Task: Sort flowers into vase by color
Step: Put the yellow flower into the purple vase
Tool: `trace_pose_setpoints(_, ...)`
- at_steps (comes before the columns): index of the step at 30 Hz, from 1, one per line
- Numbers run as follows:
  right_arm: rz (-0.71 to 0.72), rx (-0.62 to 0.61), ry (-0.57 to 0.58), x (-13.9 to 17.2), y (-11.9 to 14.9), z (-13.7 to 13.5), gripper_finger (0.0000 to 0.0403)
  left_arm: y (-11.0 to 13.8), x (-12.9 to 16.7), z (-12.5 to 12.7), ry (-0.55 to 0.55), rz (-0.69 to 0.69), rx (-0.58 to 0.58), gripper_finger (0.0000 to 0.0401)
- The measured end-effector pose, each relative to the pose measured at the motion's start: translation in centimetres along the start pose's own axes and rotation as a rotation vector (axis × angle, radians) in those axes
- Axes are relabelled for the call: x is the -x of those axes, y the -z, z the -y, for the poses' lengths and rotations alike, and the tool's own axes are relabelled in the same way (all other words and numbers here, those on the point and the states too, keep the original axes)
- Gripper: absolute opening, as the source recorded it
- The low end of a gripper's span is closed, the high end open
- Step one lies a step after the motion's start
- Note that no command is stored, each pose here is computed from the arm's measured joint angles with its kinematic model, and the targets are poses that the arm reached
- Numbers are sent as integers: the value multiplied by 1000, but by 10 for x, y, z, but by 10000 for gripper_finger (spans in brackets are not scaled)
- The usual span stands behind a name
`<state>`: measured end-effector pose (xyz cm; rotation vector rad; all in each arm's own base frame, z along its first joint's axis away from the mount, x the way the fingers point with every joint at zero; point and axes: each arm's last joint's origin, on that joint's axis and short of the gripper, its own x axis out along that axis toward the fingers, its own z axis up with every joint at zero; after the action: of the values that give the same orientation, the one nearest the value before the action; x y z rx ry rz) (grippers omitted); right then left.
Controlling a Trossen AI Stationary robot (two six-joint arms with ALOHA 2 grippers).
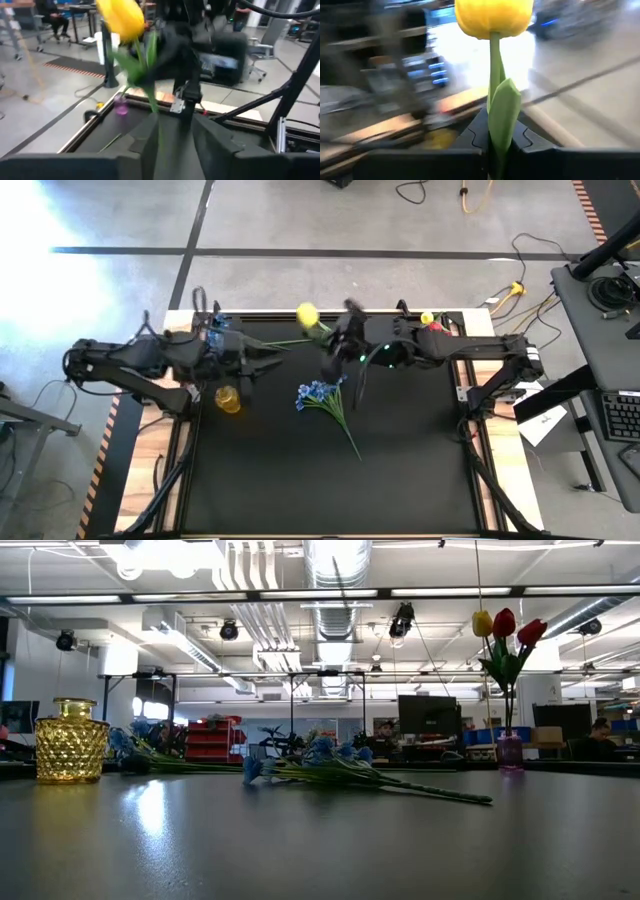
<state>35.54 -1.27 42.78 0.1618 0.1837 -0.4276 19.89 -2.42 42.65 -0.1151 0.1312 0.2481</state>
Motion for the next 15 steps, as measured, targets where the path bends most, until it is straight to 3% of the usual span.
trace_pose_setpoints(3, 6, 67, 244, 8, -7, 26, 12, 1, 14, -7, -15, -16, 13, 134)
trace_pose_setpoints(6, -36, 88, 401, 14, -13, 60, 12, 5, 20, -10, -16, -29, 30, 145)
trace_pose_setpoints(15, -87, -68, 791, 27, -1, 189, 12, 11, 21, -12, -26, -73, 25, 151)
